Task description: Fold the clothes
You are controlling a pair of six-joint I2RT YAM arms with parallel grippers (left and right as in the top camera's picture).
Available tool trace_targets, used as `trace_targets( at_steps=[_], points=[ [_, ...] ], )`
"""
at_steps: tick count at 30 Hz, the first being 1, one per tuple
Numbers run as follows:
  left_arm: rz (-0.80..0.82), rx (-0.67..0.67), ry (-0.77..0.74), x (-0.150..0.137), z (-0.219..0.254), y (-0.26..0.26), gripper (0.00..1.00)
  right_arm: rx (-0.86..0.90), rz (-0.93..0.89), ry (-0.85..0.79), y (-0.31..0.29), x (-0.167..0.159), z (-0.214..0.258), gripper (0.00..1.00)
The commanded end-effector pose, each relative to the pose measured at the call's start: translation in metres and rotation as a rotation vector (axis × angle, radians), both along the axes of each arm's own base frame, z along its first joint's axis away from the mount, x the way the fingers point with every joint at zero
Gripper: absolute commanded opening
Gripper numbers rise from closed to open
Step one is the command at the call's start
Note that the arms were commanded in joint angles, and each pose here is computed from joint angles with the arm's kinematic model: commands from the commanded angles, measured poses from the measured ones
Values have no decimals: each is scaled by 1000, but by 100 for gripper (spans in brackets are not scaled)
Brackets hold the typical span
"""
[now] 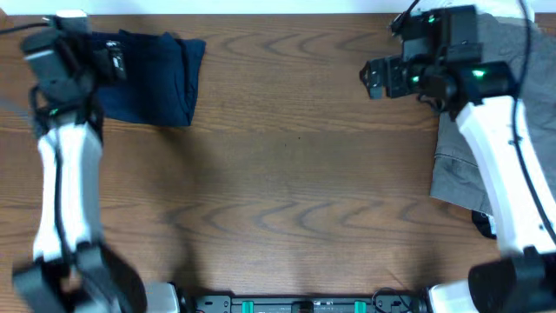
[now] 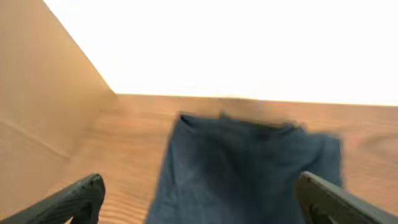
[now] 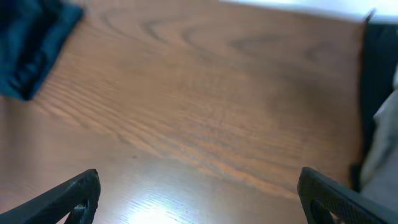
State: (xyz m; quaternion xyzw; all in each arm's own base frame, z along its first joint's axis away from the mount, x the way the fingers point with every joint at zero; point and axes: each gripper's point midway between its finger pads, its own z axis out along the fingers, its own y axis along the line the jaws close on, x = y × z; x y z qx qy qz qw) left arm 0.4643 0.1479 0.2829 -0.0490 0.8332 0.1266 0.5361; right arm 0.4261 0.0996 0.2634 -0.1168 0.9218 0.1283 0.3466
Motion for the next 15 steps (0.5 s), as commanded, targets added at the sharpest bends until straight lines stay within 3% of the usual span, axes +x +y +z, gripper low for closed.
trace_targets(
  at_steps=[1,7,15],
  points=[
    [6,-11,-66,-18,36,-8,98,9,32,-164,3,-17,66,99],
    [5,25,-176,-43,86,-16,98,40,28,-237,2,-41,100,99],
    [4,27,-182,-48,90,-17,98,26,19,-197,-2,-49,93,99]
  ],
)
